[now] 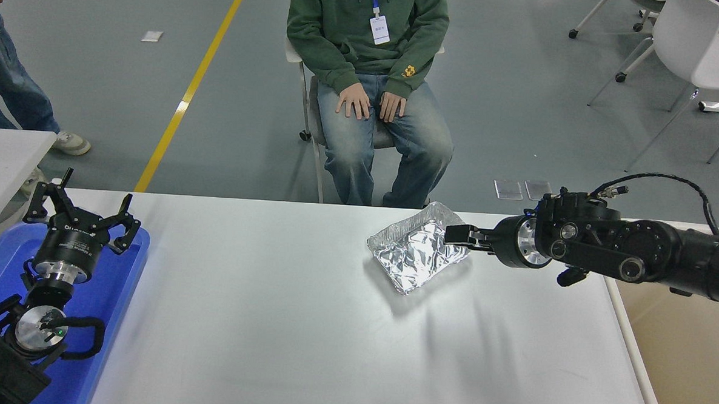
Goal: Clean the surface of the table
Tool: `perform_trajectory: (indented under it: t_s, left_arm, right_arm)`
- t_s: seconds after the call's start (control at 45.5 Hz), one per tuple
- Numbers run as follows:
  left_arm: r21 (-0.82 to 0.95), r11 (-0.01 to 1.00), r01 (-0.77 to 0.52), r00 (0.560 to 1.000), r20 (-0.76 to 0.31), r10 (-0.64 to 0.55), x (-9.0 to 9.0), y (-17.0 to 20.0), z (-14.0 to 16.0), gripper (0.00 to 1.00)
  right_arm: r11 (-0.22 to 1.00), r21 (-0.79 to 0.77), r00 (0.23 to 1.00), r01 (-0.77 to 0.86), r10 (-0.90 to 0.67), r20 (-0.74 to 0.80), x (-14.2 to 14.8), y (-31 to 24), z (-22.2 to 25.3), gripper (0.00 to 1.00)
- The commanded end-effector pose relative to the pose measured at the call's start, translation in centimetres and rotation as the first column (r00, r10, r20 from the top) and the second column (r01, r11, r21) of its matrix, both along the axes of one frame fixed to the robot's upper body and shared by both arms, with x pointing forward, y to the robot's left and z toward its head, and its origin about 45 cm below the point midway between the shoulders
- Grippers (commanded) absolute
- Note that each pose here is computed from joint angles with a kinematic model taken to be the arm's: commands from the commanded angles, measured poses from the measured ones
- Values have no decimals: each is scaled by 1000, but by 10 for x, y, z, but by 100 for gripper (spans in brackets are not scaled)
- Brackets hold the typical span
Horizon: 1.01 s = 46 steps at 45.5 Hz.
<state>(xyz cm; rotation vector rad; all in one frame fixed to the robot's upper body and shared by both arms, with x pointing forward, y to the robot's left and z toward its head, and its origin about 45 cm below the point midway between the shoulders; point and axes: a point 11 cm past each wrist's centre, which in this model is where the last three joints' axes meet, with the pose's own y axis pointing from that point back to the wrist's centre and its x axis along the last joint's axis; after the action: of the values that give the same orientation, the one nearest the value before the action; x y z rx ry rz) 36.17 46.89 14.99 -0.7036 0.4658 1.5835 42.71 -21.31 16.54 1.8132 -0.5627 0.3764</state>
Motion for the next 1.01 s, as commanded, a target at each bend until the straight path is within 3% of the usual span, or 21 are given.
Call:
perform_trajectory:
  t_s: [0.0, 0.374, 0.989]
  left_arm:
    - [0, 1000, 0, 1000, 0, 0, 0, 0, 0, 100]
    - [0, 1000, 0, 1000, 0, 0, 0, 0, 0, 100]
    - [0, 1000, -1, 1000, 1, 1, 0, 0, 0, 100]
  right_arm:
    - [994, 1, 990, 111, -110, -93, 2, 11, -2, 97]
    - [929, 122, 922, 350, -319, -220, 6, 24, -6, 95]
    - [848, 175, 850, 500, -442, -288, 10, 36, -30, 90]
